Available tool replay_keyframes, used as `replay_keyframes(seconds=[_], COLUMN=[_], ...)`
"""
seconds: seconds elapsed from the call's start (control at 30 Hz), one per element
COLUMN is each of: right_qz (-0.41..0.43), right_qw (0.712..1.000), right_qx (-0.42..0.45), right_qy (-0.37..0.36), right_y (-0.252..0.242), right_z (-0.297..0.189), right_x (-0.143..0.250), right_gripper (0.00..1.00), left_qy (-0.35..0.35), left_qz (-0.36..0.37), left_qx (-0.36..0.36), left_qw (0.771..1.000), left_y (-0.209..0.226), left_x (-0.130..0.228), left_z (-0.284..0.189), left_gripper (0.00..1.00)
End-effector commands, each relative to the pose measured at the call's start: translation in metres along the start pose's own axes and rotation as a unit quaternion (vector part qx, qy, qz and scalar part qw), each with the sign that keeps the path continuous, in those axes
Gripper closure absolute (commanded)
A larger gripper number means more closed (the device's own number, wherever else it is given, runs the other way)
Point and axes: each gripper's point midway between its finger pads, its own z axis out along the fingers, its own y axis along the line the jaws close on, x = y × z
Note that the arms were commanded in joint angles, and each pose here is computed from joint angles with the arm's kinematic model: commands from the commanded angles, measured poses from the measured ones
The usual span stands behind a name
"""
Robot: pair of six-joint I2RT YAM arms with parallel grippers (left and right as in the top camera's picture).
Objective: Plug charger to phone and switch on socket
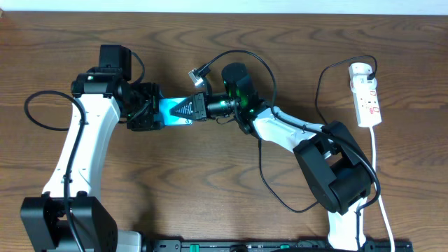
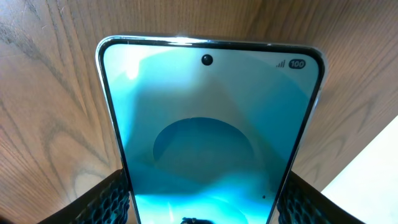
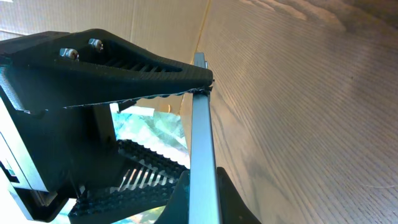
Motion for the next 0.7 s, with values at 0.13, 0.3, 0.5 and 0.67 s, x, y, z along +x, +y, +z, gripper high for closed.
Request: replay_keyframes(seconds=[0.13,0.3,0.5,0.67], right_qz=[-0.027,-0.027,-0.027,-0.027], right_qw=[0.999,0.999,0.999,0.999], right_qx=[-0.013,-0.013,-0.013,-0.013], right_qy=[0.010,0.010,0.010,0.010], right_y=[0.0103,0.0103,0.0102,0.0102], right_z=[0.0042,0.0042,0.0042,0.0042], right_x=[0.0014,0.0014,0.0014,0.0014], right_gripper=[0.99,0.99,0.99,0.99], left_qy=[-0.005,-0.006,-0.013,-0.013], left_qz=[0.005,0.007,0.011,0.011], left_qx=[0.006,0.004,0.001,0.001], left_qw=[1.000,1.000,1.000,1.000], left_y=[-0.0003,0.0006,0.0022,0.0022], left_x=[-0.0010,-0.0012,-0.0038,-0.0038], left_z=[-0.0053,-0.0053,-0.0054,-0.0054], left_gripper=[0.93,0.88,0.76,0.68])
